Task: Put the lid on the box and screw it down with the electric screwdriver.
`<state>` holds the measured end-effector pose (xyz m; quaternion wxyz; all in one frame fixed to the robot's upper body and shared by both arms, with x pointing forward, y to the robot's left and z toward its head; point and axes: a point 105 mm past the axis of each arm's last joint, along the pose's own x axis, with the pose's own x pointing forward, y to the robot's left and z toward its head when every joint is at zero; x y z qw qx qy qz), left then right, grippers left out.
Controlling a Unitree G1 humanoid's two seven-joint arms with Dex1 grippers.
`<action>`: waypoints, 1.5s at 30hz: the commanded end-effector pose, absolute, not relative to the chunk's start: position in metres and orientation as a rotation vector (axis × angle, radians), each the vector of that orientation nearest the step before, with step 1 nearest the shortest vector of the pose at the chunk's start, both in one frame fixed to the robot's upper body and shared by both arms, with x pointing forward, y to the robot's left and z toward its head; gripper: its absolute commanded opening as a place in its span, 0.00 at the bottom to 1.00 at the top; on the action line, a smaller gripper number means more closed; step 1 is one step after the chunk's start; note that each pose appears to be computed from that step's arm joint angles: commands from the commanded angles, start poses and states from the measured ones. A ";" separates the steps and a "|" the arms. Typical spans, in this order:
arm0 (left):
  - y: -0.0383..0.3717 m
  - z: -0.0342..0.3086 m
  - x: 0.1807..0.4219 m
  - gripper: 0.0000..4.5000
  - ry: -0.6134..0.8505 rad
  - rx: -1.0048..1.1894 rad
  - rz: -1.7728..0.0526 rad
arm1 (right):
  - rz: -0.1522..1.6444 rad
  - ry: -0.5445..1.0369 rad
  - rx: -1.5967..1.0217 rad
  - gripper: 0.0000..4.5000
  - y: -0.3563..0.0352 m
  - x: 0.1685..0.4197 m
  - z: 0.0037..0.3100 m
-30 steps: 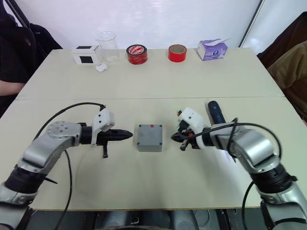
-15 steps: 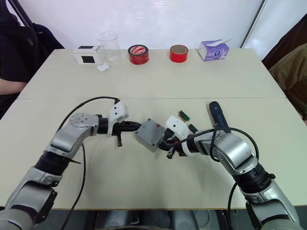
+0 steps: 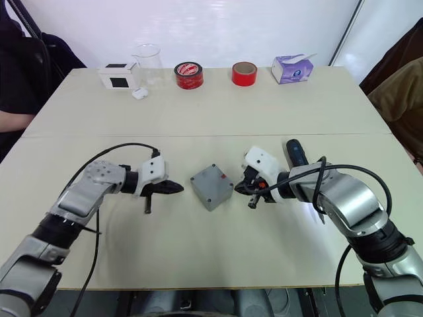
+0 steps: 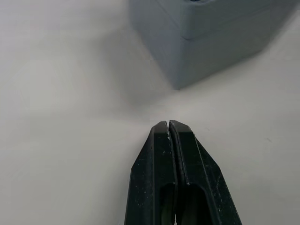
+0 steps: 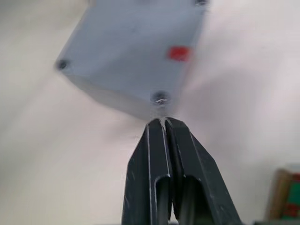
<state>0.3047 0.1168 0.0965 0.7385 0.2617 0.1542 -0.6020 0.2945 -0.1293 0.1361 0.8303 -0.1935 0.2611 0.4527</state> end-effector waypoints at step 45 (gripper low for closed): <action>0.087 0.135 0.286 0.00 0.190 0.550 -1.359 | 1.027 0.444 -0.412 0.01 -0.090 0.290 0.136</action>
